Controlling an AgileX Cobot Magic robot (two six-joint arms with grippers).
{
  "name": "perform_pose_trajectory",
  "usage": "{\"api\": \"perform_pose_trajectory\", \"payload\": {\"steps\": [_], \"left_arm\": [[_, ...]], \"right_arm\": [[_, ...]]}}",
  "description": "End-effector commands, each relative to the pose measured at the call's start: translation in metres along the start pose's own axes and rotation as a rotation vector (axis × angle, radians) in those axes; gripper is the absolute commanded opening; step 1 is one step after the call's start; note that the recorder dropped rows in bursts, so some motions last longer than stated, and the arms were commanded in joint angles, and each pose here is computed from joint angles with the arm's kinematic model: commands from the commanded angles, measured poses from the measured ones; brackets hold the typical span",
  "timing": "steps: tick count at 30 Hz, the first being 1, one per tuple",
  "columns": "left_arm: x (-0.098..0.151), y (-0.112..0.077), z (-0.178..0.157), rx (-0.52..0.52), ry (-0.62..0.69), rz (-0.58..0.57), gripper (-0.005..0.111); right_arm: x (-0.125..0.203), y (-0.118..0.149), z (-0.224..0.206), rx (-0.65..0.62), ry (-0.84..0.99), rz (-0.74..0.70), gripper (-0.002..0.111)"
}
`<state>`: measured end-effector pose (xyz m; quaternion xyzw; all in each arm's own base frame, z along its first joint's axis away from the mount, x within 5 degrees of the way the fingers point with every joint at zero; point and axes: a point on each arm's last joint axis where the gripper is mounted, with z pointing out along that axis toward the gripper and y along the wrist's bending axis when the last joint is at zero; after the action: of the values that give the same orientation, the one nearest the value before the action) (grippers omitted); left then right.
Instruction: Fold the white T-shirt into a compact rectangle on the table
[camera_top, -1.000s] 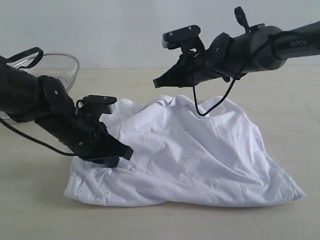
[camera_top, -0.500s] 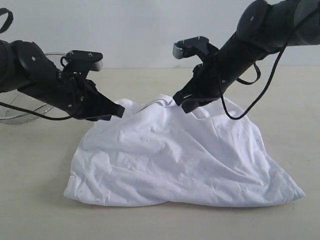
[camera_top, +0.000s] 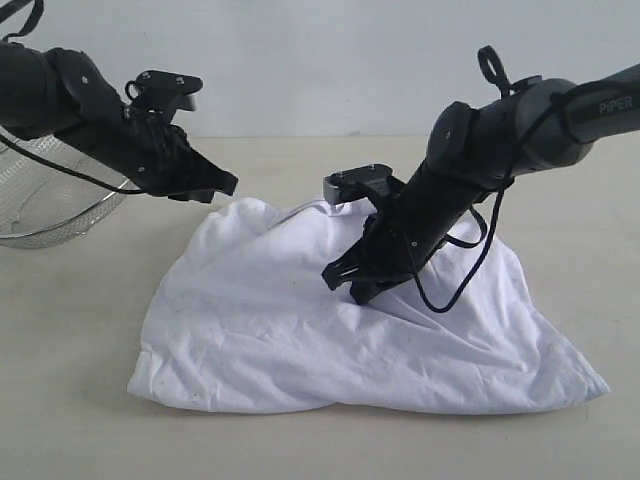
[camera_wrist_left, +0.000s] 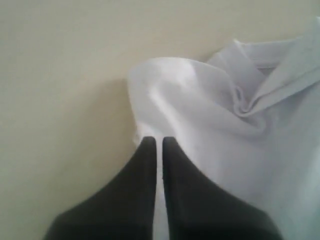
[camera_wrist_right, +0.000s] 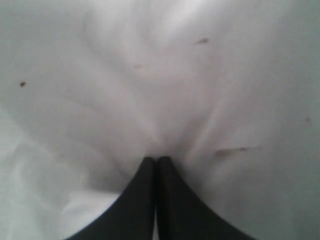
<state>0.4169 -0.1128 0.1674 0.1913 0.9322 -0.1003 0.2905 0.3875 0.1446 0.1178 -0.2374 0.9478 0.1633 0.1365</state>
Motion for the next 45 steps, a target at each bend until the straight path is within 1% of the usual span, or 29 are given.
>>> {"api": "perform_pose_trajectory", "payload": {"steps": [1,3,6,7,8,14,18,23,25,27,31,33,36,39,40,41,45], "left_arm": [[0.004,0.044,-0.002,0.032,0.085,-0.085,0.004],[0.006,0.046,-0.003,0.100,0.132,-0.050,0.004],[0.005,0.040,0.002,0.118,0.113,-0.081,0.004],[0.008,0.040,0.009,0.132,0.118,-0.115,0.004],[0.009,0.040,0.012,0.140,0.122,-0.124,0.004],[0.021,0.042,0.034,0.164,0.156,-0.143,0.004],[0.017,0.045,0.042,0.175,0.160,-0.136,0.004],[0.004,0.046,0.035,0.220,0.160,-0.101,0.004],[-0.002,0.048,0.030,0.235,0.164,-0.090,0.004],[-0.005,0.057,0.026,0.214,0.157,-0.079,0.004],[-0.006,0.076,0.020,0.197,0.130,-0.129,0.006],[-0.005,0.079,0.017,0.235,0.126,-0.177,0.013],[-0.007,0.074,0.015,0.312,0.110,-0.203,0.030],[-0.009,0.070,0.015,0.340,0.100,-0.214,0.047],[-0.009,0.070,0.015,0.342,0.102,-0.218,0.051],[-0.009,0.069,0.014,0.345,0.107,-0.227,0.053],[-0.007,0.069,0.018,0.344,0.117,-0.238,0.053]], "right_arm": [[0.008,-0.004,0.014,-0.006,0.046,-0.003,0.000],[0.008,-0.004,0.014,-0.003,0.053,-0.015,0.000],[0.008,-0.004,0.014,-0.004,0.055,-0.016,0.000],[0.009,-0.003,0.014,-0.008,0.061,-0.017,0.000],[0.009,-0.003,0.014,-0.008,0.061,-0.017,0.000],[0.010,-0.003,0.014,-0.015,0.070,-0.017,0.000],[0.011,-0.002,0.013,-0.021,0.079,-0.017,0.000],[0.012,-0.002,0.013,-0.029,0.093,-0.018,0.000],[0.012,-0.002,0.013,-0.028,0.094,-0.020,0.000],[0.012,-0.002,0.013,-0.025,0.099,-0.027,0.000],[0.014,-0.003,0.013,-0.020,0.112,-0.041,0.000],[0.014,-0.003,0.013,-0.018,0.113,-0.043,0.000],[0.014,-0.004,0.013,-0.004,0.120,-0.059,0.000],[0.015,-0.005,0.013,0.004,0.127,-0.068,0.000],[0.015,-0.005,0.013,0.005,0.128,-0.069,0.000],[0.015,-0.005,0.013,0.005,0.128,-0.069,0.000],[0.015,-0.005,0.013,0.006,0.127,-0.069,0.000]]}}
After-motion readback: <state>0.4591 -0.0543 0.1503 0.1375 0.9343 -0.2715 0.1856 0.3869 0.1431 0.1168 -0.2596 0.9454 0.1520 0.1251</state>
